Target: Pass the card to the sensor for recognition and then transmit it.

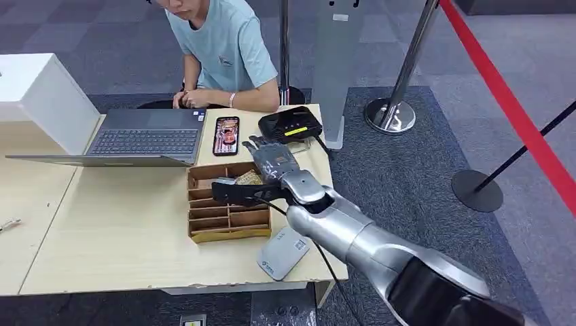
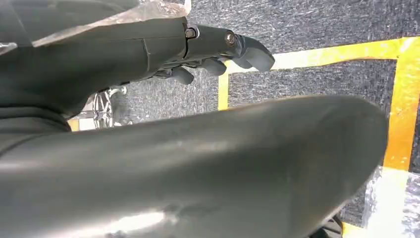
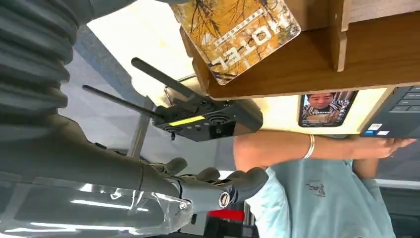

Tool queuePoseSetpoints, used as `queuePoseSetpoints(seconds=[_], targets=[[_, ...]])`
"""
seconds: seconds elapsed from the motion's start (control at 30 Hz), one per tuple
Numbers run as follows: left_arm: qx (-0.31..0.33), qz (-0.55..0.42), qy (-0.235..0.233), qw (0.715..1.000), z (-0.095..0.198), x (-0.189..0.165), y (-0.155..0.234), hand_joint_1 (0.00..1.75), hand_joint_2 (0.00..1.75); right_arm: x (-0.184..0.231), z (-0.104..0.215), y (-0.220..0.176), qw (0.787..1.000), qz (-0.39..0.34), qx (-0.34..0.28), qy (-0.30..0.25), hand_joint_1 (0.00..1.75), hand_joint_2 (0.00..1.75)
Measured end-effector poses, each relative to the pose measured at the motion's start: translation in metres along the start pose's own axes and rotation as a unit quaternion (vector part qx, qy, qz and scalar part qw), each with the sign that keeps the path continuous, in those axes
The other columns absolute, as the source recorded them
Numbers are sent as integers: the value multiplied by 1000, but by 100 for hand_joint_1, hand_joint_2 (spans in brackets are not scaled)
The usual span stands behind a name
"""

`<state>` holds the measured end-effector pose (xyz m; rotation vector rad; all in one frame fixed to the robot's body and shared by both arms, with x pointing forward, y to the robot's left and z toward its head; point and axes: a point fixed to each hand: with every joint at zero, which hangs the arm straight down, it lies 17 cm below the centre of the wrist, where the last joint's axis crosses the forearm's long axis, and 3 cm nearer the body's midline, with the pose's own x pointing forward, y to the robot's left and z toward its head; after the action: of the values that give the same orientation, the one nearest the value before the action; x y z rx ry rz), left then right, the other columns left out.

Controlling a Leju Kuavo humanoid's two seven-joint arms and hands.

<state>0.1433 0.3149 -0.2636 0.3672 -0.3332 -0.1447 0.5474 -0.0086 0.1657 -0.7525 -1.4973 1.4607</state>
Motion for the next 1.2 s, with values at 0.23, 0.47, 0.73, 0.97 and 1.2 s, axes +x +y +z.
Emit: queuePoseSetpoints(seconds=[0.23, 0.47, 0.73, 0.97, 1.2], targets=[[0, 1, 0, 1000, 0, 0, 0, 0, 0, 2, 0, 0, 1000, 2, 0, -2, 0, 175], [0, 1, 1, 1000, 0, 0, 0, 0, 0, 4, 1, 6, 1000, 5, 6, -4, 0, 175], [1, 3, 2, 1000, 0, -1, 0, 0, 0, 8, 5, 20, 1000, 5, 20, -7, 0, 175], [1, 4, 2, 1000, 0, -1, 0, 0, 0, 9, 8, 30, 999, 9, 32, -9, 175, 175], [1, 6, 1, 1000, 0, 0, 0, 0, 0, 12, 8, 31, 999, 10, 38, -13, 175, 175]])
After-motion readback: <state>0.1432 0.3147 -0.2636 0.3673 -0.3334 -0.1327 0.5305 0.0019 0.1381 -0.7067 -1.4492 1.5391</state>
